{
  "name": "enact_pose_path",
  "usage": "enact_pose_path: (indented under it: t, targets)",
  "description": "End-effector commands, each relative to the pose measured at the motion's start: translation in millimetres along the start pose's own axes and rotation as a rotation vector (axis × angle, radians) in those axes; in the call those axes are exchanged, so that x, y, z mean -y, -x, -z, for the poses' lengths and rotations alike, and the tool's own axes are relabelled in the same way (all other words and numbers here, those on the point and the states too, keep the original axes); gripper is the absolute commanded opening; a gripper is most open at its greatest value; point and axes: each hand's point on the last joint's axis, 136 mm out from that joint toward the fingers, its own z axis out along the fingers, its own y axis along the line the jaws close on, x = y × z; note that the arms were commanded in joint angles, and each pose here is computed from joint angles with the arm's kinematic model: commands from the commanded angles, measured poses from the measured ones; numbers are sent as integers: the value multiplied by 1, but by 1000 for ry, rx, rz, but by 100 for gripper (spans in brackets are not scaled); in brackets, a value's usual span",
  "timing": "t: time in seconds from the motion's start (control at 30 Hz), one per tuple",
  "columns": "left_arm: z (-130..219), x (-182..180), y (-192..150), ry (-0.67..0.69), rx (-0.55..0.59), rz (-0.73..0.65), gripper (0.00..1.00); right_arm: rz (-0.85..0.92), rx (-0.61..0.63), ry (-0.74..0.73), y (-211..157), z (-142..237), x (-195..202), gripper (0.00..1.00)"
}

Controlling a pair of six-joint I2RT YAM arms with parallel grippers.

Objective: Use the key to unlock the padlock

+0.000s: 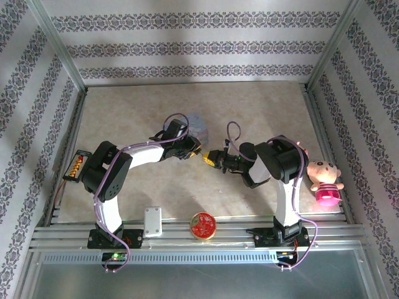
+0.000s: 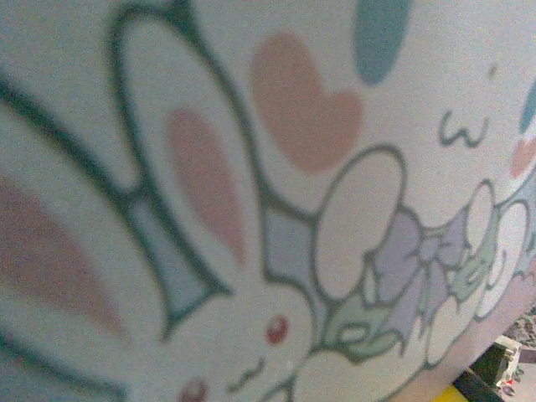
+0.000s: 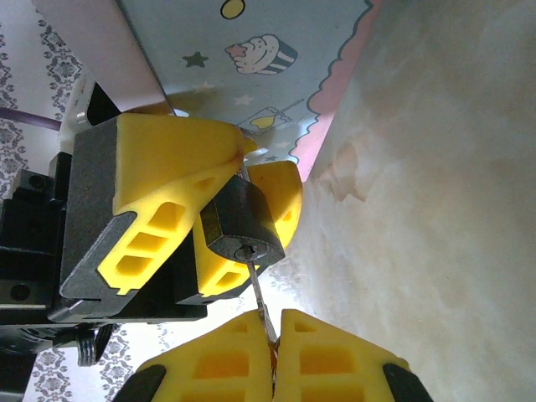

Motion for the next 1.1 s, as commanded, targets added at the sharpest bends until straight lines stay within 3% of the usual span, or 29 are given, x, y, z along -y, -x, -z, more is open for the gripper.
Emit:
enact_pose_path:
  t: [0.0,0.37,0.83,1.07]
  targets:
    - [2,4,-24,-43,-121,26,0,-12,22,10,3,5,-8,0]
    - [2,5,-30,-54,-164,33,0,15,14,38,1,-4,-23,0]
    - [7,8,-30,-26,-169,11,0,133,117,39,3,-37,-45,0]
    - [11,11,-34,-13,-192,-28,0,136,194,37,31,-14,-47,0]
